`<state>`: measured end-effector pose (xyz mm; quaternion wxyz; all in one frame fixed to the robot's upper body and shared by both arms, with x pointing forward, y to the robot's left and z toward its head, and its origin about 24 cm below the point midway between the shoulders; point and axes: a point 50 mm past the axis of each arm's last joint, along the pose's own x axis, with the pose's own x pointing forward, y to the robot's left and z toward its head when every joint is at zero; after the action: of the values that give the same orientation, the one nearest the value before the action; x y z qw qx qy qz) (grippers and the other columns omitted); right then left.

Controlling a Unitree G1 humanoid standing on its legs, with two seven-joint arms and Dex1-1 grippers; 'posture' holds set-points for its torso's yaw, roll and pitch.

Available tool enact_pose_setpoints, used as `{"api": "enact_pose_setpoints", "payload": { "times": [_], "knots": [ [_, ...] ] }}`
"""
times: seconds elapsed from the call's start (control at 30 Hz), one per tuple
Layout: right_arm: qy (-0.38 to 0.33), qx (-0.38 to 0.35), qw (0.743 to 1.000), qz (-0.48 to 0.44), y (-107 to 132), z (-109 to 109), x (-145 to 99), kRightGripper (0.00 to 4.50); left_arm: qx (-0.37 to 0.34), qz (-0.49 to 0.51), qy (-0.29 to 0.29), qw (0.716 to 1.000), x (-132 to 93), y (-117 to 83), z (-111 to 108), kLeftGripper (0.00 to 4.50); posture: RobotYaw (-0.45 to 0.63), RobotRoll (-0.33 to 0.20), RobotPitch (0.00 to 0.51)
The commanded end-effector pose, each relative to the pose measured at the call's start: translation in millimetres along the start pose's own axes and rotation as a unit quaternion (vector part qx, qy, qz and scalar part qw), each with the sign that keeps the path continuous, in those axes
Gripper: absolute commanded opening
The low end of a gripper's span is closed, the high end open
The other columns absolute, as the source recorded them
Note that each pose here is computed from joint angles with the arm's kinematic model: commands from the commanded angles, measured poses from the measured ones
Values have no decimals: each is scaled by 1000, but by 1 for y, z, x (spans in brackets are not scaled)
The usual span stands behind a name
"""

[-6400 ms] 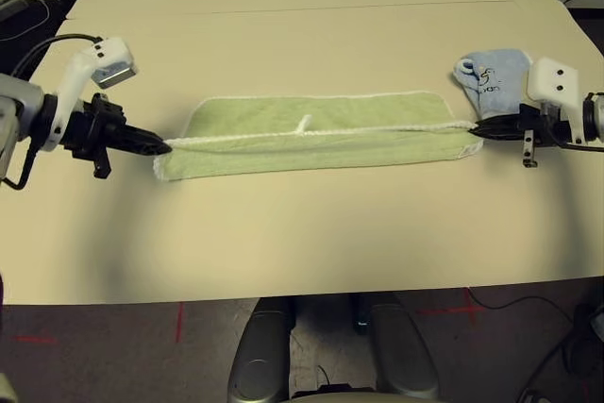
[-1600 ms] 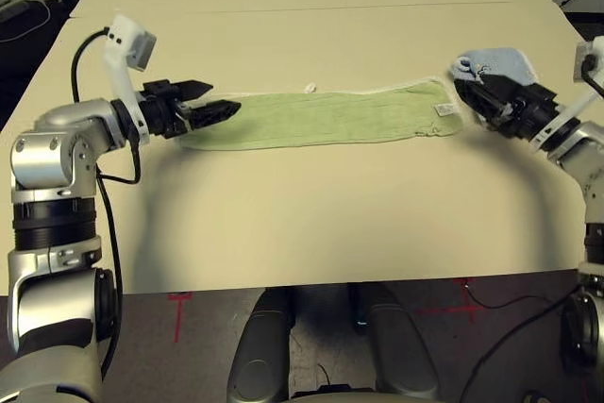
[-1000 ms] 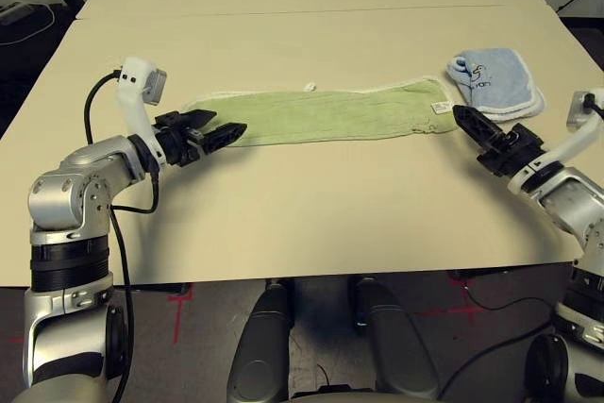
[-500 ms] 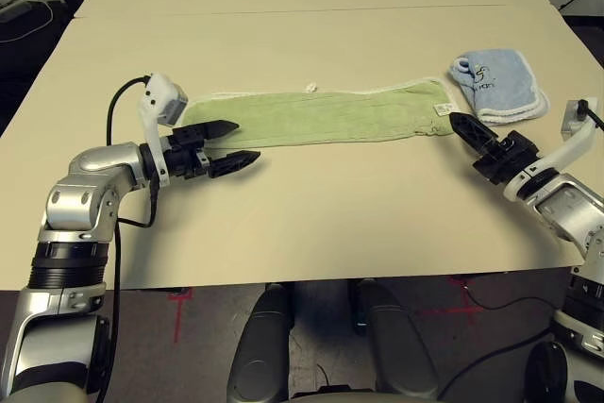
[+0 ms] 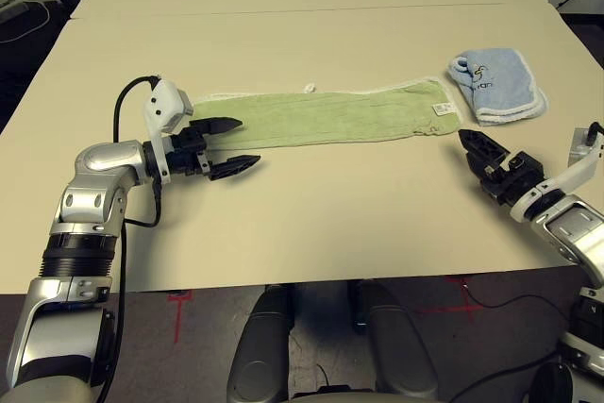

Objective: Fold the towel and set it aside.

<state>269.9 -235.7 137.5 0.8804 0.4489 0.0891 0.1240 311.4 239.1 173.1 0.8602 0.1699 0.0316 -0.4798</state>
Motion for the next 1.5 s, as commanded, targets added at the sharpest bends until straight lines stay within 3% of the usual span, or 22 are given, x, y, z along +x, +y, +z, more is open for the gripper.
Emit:
{"api": "enact_pose_setpoints", "payload": {
  "times": [0.03,0.4,0.77,1.5],
  "knots": [
    [4,17,1000,-16,-6,-4,7,4485,-5,-17,11,1000,3,-3,-3,4464,39,0,226],
    [12,84,995,-43,-11,-6,16,4485,-6,-20,19,1000,2,-3,0,4464,49,0,226],
    [12,87,994,-57,-24,-10,1,4485,-6,-21,21,1000,3,-7,1,4464,51,0,225],
    [-19,63,998,-16,-27,4,29,4485,-16,-13,28,999,-2,-14,-3,4464,68,0,226]
  ]
}}
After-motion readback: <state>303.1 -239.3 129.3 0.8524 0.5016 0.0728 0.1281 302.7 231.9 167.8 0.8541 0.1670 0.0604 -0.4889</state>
